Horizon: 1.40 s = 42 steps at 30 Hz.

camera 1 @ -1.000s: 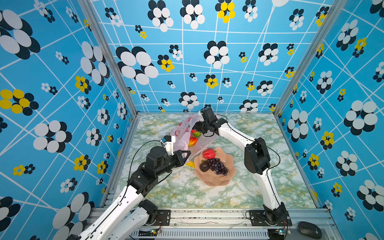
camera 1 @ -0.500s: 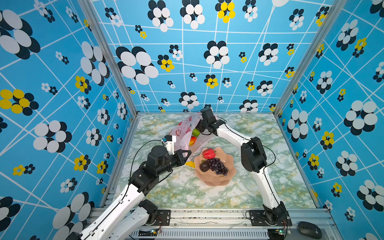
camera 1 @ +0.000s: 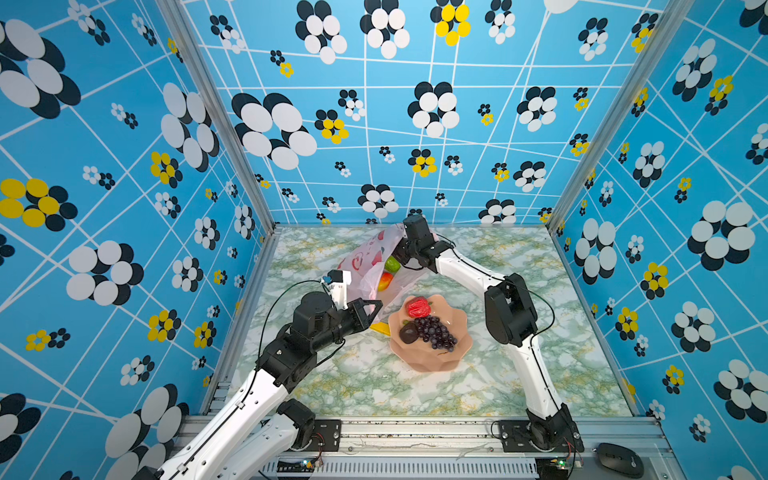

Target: Place the fruits into the plastic bag

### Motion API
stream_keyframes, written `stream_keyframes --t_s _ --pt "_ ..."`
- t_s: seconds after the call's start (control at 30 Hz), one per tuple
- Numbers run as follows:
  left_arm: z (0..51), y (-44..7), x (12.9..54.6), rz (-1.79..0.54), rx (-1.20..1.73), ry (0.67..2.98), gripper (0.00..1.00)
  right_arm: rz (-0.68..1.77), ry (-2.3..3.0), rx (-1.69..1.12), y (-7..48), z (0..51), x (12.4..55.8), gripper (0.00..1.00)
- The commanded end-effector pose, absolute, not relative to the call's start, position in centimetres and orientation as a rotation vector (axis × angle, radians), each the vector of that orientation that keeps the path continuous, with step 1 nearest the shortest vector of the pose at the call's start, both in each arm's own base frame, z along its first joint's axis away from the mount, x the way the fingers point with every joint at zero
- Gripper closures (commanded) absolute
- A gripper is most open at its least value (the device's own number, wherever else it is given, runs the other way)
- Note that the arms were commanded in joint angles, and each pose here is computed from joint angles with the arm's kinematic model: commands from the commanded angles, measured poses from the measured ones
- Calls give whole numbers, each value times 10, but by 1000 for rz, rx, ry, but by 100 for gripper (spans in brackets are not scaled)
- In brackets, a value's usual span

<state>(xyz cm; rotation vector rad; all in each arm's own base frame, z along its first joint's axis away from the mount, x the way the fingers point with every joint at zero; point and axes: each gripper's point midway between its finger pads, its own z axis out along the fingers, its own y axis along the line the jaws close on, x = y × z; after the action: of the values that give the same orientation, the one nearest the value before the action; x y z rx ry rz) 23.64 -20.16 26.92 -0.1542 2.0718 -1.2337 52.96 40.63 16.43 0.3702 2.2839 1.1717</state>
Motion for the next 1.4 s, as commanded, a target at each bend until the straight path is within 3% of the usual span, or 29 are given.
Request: stream_keyframes --t_s 0.0,0.1,0.63,0.93,1.37 --pt "287 -199 236 -1264 -173 2032 100 1226 2250 252 401 210 517 8" --pt "287 -198 235 -1269 -189 2030 100 1242 2281 207 393 212 509 1" --pt "293 -194 246 -1262 -219 1948 100 1433 2511 -75 350 211 433 1" --pt "294 -208 250 -1346 -194 1929 100 1520 2470 -118 330 227 415 1" --pt "291 -200 259 -1276 -291 1979 100 1649 2419 -156 322 250 383 1"
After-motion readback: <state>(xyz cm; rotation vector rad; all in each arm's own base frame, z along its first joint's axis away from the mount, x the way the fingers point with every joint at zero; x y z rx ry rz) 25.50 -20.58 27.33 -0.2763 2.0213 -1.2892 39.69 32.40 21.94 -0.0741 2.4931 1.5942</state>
